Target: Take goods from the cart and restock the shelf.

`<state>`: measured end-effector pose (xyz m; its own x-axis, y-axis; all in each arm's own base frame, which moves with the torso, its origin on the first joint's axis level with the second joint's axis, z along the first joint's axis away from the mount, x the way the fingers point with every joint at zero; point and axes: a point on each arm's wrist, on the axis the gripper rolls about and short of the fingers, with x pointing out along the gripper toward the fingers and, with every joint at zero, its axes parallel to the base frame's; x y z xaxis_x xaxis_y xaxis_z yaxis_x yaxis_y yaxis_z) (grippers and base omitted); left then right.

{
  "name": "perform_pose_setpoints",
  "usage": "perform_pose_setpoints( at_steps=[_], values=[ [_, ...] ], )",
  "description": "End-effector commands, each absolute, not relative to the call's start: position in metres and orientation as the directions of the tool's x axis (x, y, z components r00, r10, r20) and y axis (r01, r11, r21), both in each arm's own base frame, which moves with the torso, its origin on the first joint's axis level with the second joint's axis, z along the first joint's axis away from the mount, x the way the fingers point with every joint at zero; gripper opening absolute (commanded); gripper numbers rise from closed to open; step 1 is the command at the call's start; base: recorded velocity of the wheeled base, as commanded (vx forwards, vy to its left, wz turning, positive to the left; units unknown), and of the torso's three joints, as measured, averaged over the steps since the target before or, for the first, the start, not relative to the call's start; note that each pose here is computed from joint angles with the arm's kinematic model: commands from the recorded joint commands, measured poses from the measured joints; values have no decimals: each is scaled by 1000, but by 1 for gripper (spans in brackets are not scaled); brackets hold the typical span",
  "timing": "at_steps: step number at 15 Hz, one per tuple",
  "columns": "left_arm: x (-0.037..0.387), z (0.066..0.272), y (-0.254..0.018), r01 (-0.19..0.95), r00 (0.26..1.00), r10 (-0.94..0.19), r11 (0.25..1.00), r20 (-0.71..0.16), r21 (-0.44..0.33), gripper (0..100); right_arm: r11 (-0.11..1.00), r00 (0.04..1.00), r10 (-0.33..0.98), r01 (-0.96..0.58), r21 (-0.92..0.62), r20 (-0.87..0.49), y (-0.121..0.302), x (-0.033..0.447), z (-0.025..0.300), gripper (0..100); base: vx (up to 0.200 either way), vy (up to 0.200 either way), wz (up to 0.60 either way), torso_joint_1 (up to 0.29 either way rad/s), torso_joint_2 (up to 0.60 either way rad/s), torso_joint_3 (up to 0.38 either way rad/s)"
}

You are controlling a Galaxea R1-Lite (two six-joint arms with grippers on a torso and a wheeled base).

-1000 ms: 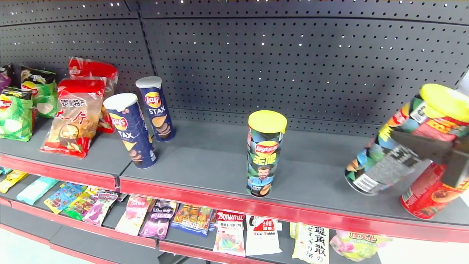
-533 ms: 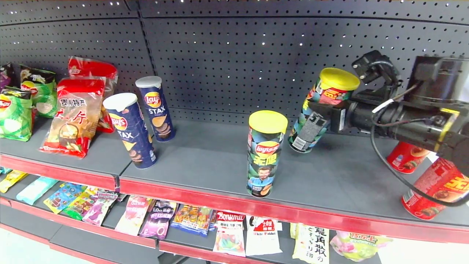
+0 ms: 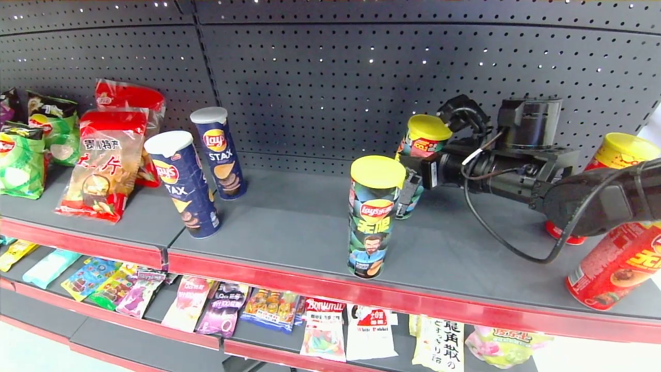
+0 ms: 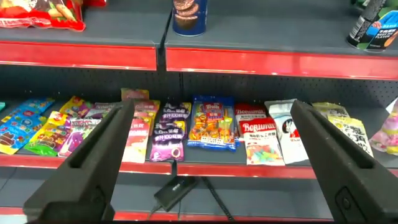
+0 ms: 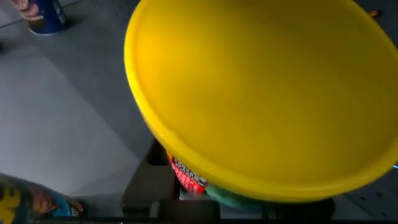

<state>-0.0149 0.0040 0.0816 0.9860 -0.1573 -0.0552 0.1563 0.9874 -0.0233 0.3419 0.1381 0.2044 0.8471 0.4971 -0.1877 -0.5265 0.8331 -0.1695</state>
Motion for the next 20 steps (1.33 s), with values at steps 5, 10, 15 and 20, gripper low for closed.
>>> perform_pose_setpoints(
  at_steps=[5,10,15,20],
  values=[
    [-14,82,4,156,986,-157,988,-60,-23,100,824,837,511,-542,-169,-196,146,347,199,0,0,0,0,0,0,0],
    [-14,82,4,156,986,-157,987,-60,-25,100,815,828,521,-555,-166,-209,152,346,195,0,0,0,0,0,0,0],
    [-14,82,4,156,986,-157,987,-60,-25,100,812,825,526,-560,-165,-208,155,346,194,100,0,0,0,0,0,0],
    [-14,82,4,156,986,-157,987,-60,-25,100,827,839,506,-537,-165,-198,149,335,201,100,0,0,0,0,0,0]
  ],
)
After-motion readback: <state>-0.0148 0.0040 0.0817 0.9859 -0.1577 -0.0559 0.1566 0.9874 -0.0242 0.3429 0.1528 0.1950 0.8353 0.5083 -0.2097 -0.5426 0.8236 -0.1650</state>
